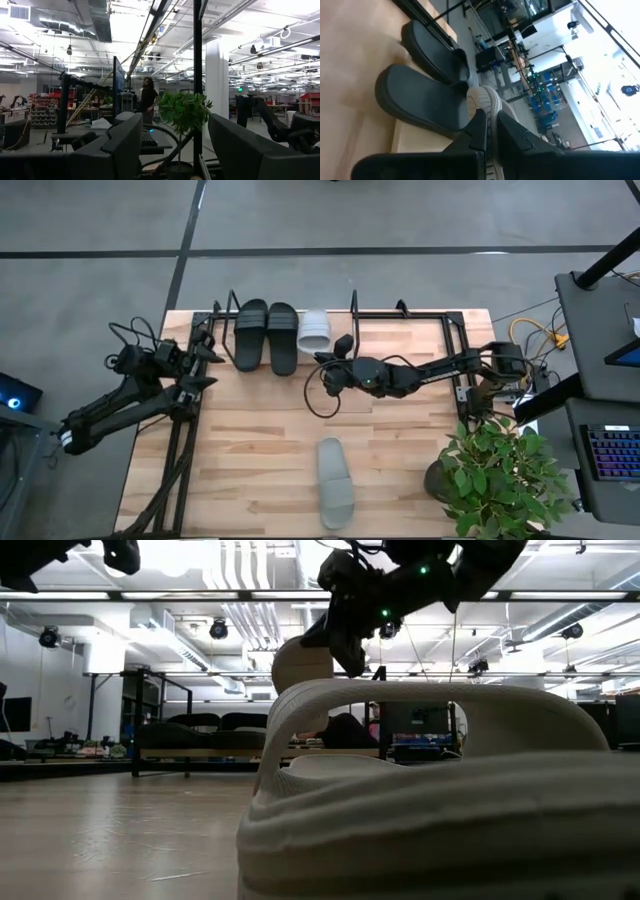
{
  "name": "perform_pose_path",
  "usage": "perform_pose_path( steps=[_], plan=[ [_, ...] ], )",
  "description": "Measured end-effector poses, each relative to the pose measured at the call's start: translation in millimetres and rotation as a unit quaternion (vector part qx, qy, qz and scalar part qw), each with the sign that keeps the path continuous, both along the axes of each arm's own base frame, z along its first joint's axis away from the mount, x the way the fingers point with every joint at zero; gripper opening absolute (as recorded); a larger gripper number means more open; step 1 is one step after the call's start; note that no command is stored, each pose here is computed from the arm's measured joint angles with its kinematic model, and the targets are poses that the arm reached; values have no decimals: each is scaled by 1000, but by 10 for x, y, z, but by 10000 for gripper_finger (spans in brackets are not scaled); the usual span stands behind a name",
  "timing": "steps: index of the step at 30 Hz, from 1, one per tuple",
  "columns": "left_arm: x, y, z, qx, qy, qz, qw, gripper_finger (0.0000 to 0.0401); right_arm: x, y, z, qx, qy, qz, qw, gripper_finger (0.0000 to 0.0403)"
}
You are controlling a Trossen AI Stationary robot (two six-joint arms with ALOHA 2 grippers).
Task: Pick and place slides into the shelf
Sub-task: Put the left gray slide on the shelf
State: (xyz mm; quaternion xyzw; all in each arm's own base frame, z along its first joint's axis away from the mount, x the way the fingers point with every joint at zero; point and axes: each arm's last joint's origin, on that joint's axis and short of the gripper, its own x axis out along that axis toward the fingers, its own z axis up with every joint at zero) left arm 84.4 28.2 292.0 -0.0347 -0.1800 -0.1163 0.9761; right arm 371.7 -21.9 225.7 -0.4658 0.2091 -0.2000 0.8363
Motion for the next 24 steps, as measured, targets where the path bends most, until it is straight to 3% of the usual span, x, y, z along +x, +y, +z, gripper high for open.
perform_pose_path(
  steps=[12,24],
  plan=[
    [13,7,-7,-1,4,0,1000,211,-34,-169,-54,16,-10,13,1000,13],
    [23,13,-12,0,6,1,1000,211,-62,-431,-124,79,-27,32,996,13]
  ],
)
